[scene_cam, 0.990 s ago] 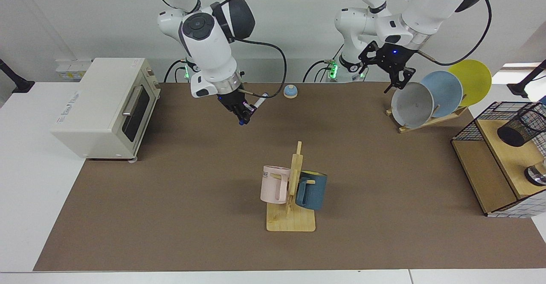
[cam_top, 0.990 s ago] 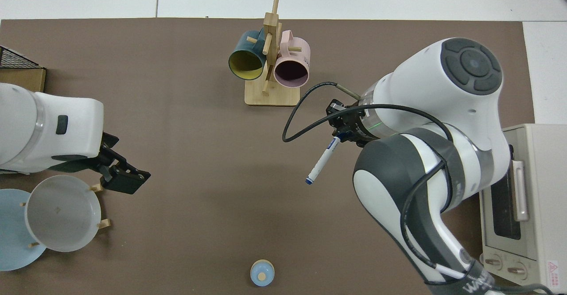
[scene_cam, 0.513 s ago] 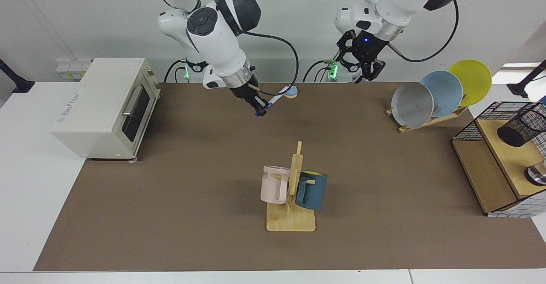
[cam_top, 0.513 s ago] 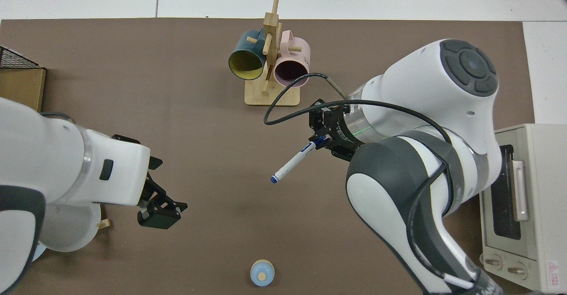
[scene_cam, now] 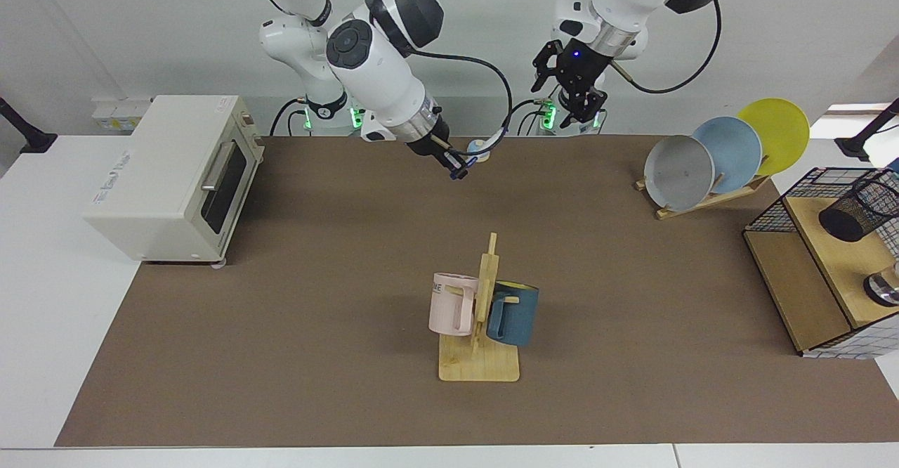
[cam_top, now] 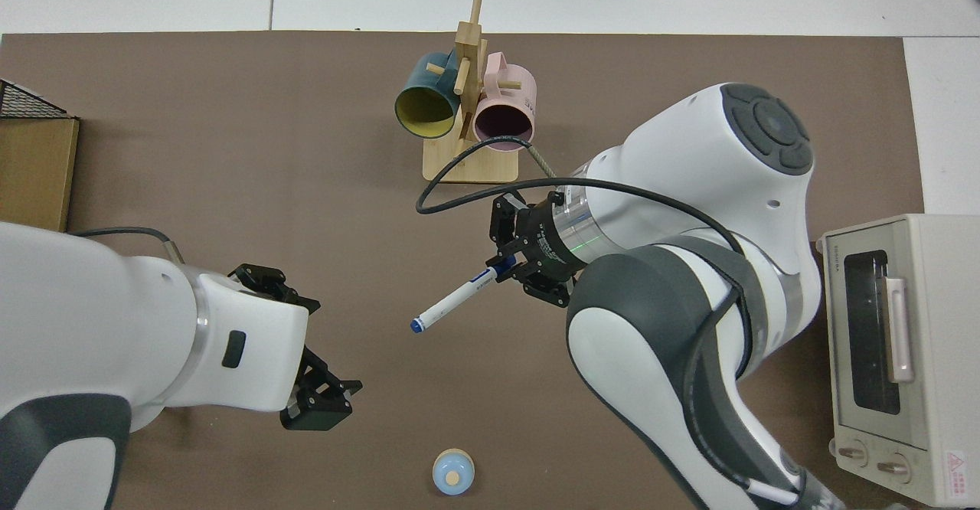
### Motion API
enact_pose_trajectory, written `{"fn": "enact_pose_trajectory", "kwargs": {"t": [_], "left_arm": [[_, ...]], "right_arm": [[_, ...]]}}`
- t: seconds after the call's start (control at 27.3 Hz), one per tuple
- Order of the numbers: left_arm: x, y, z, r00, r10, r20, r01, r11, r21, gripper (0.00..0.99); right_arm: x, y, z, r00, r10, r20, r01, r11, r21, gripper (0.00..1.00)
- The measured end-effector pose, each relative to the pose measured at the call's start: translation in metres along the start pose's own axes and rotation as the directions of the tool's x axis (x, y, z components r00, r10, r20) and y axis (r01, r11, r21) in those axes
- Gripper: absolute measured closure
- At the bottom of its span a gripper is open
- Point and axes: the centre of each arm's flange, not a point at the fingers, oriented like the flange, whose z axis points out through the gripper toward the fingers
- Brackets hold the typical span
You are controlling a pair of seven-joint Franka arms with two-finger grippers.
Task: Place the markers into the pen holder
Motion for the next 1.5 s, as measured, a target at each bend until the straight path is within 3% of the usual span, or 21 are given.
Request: {"fn": "enact_pose_trajectory", "kwargs": {"t": [0.11, 0.29, 0.73, 0.99, 1.14, 1.25, 1.28, 1.47, 1.5], "left_arm": [[0.005, 0.007, 0.003, 1.000, 0.001, 0.002, -0.001, 1.000, 0.003, 0.000], [0.006, 0.011, 0.006, 1.000, 0.003, 0.002, -0.003, 1.000, 0.006, 0.004], [0.005, 0.015, 0.009, 1.000, 0.005, 0.002, -0.005, 1.000, 0.010, 0.026], [0.009, 0.024, 0.013, 1.000, -0.003, 0.003, 0.003, 1.000, 0.015, 0.040], [0.010, 0.026, 0.013, 1.000, -0.010, 0.003, 0.010, 1.000, 0.017, 0.110], [0.009, 0.026, 0.013, 1.000, -0.019, 0.003, 0.019, 1.000, 0.017, 0.225], [0.009, 0.026, 0.013, 1.000, -0.020, 0.003, 0.020, 1.000, 0.017, 0.344], [0.009, 0.026, 0.015, 1.000, -0.026, 0.006, 0.025, 1.000, 0.015, 0.626], [0.008, 0.025, 0.015, 1.000, -0.027, 0.007, 0.026, 1.000, 0.015, 0.736]], "right_arm": [[-0.015, -0.001, 0.007, 1.000, -0.003, 0.023, 0.003, 1.000, -0.006, 0.83], [-0.041, -0.001, 0.019, 0.999, 0.013, 0.029, -0.012, 1.000, -0.026, 0.83], [-0.048, 0.000, 0.022, 0.999, 0.027, 0.045, -0.025, 0.999, -0.034, 0.83], [-0.071, -0.003, 0.019, 0.998, 0.005, 0.061, -0.004, 1.000, -0.025, 0.83], [-0.083, -0.005, 0.016, 0.998, -0.008, 0.063, 0.009, 1.000, -0.019, 0.83], [-0.083, -0.006, 0.013, 0.998, -0.008, 0.063, 0.009, 1.000, -0.011, 0.83], [-0.083, -0.006, 0.012, 0.998, -0.008, 0.063, 0.009, 1.000, -0.009, 0.83], [-0.084, -0.006, 0.009, 0.998, -0.010, 0.064, 0.011, 1.000, -0.013, 0.83], [-0.084, -0.006, 0.009, 0.998, -0.011, 0.065, 0.012, 1.000, -0.015, 0.83]]}}
